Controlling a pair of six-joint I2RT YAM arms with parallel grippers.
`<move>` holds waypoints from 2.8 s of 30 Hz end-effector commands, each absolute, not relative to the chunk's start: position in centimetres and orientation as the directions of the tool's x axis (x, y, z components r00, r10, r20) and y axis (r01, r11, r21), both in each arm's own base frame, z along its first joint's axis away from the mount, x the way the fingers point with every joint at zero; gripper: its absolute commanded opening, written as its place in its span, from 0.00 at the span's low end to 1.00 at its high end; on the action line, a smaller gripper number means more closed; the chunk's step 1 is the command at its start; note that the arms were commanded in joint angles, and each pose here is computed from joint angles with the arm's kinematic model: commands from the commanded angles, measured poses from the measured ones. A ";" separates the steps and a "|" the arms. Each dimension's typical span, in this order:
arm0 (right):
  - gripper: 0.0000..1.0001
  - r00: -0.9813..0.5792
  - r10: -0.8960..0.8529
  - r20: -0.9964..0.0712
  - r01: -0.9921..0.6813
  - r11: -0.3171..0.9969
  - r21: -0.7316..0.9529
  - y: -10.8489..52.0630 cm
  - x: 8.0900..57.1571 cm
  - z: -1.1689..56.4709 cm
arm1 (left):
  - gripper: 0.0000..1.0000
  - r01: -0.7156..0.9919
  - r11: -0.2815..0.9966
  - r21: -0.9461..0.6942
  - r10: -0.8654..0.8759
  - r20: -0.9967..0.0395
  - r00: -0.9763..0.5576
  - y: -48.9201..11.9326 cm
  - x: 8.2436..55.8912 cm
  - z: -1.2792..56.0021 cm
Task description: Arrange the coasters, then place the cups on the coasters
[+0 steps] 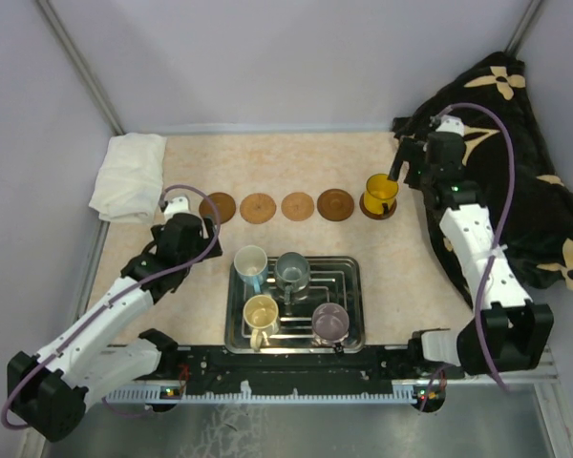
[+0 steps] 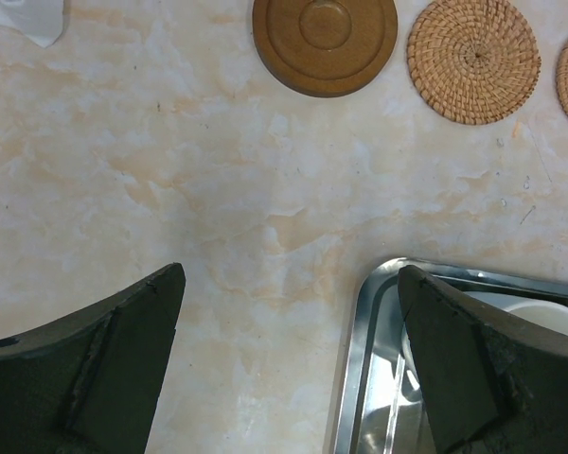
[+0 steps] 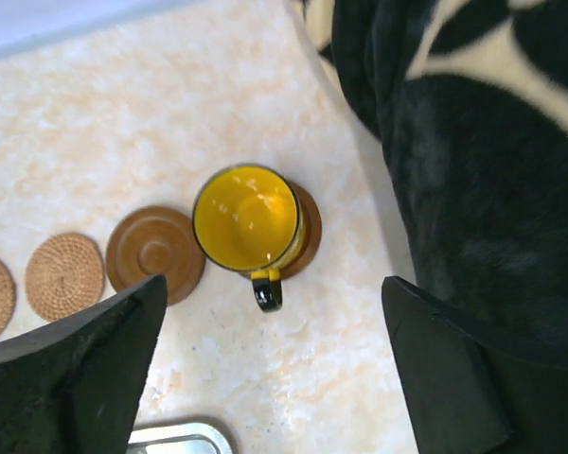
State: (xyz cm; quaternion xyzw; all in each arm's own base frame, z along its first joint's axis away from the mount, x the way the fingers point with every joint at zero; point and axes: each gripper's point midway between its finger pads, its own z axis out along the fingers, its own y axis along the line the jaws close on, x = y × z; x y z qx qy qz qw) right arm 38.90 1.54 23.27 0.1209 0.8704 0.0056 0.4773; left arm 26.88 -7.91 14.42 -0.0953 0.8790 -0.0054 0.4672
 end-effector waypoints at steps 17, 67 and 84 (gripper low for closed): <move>0.79 -0.339 0.445 -0.829 -0.089 0.862 0.500 4.4 36.6 30.7 | 1.00 -0.173 0.974 -0.146 -0.214 -0.836 -0.504 -7.3 25.9 16.5; 0.58 -0.865 -0.153 -0.477 -0.262 0.950 0.170 19.1 11.3 8.9 | 1.00 -0.124 0.979 -0.163 -0.204 -0.809 -0.551 -8.4 25.4 15.0; 0.27 -0.885 -0.118 -0.450 -0.154 0.987 0.044 17.3 11.0 6.0 | 1.00 -0.139 0.978 -0.156 -0.207 -0.802 -0.560 -8.2 25.2 14.1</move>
